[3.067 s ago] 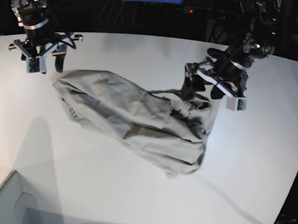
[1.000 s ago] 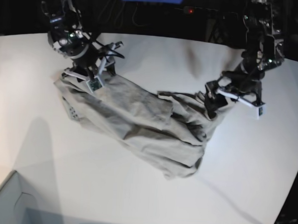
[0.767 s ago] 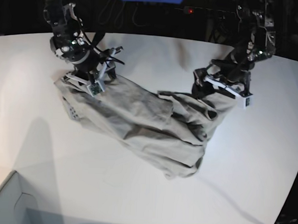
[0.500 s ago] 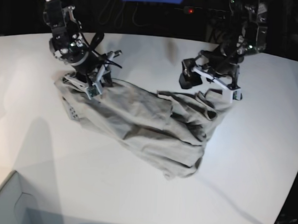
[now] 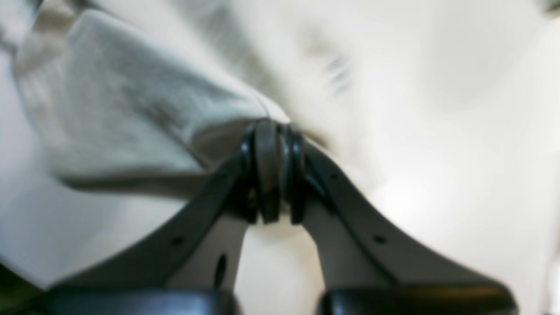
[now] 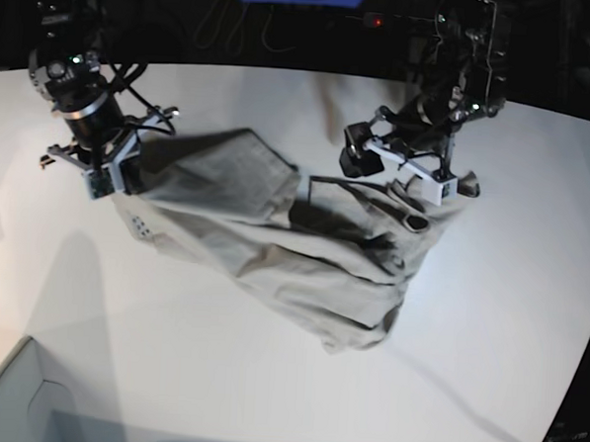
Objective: Layout the t-shirt on the table in an organized manner, then fold the t-shirt properly
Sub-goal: 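Grasp another edge of the t-shirt with the left gripper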
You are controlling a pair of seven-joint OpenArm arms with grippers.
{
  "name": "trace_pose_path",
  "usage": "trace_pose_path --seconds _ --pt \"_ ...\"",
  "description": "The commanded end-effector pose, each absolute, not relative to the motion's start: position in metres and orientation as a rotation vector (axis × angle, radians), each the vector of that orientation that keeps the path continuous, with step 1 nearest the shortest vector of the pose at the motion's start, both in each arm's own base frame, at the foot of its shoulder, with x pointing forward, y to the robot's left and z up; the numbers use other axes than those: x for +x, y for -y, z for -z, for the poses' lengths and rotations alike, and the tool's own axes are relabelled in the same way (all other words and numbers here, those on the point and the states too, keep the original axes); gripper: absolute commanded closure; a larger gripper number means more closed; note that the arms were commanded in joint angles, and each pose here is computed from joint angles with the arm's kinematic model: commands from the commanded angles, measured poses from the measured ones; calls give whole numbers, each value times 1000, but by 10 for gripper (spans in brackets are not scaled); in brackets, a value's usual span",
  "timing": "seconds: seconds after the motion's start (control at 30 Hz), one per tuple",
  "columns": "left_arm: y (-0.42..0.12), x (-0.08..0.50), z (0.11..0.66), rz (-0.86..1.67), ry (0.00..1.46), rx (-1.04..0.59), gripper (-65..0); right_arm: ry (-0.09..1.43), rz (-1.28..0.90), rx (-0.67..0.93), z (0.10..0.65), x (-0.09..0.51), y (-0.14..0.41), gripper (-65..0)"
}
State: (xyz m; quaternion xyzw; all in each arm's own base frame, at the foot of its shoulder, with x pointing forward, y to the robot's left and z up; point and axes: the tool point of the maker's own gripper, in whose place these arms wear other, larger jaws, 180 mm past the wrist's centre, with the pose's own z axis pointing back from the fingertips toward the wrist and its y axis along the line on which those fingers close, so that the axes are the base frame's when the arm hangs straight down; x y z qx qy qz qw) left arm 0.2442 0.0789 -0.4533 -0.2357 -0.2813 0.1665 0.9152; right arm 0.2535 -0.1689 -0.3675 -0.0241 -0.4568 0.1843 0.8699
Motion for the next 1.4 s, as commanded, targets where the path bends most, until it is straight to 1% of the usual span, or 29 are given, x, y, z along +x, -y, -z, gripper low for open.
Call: trace_pose_path --seconds 0.0,0.13,0.23,0.33,0.43,0.57,0.7,0.87,0.93,1.03,1.1,1.17,1.37 --pt "-70 251 444 -324 606 -514 -540 981 -395 -48 358 255 168 0" --pt "-41 246 440 -258 589 -559 -540 993 -357 -90 353 258 186 0" --pt "-19 257 432 -237 615 -594 -542 992 -352 -95 353 258 188 0" --pt "-6 262 436 -261 641 -608 -542 989 -352 -95 354 257 188 0" --pt "0 268 439 -255 657 -608 -542 984 -352 -94 355 256 189 0" --pt "1 262 460 -279 607 -593 -542 984 -352 -94 355 256 189 0" --pt "-2 272 467 -297 619 -578 -539 982 -352 -94 355 255 189 0" --pt "-3 270 471 -308 618 -575 -535 982 -352 -94 355 255 189 0" --pt "-8 271 472 -322 619 -567 -507 982 -352 -94 355 255 189 0" --pt "-31 269 474 -427 630 -555 -419 982 -352 -94 355 255 189 0" --pt "-37 269 477 -483 624 -561 -361 983 -351 -95 355 255 189 0" --pt "-41 268 483 -502 611 -550 -323 981 -351 -95 355 255 189 0" --pt "-41 281 489 -507 597 -548 -316 981 -351 -95 355 255 189 0"
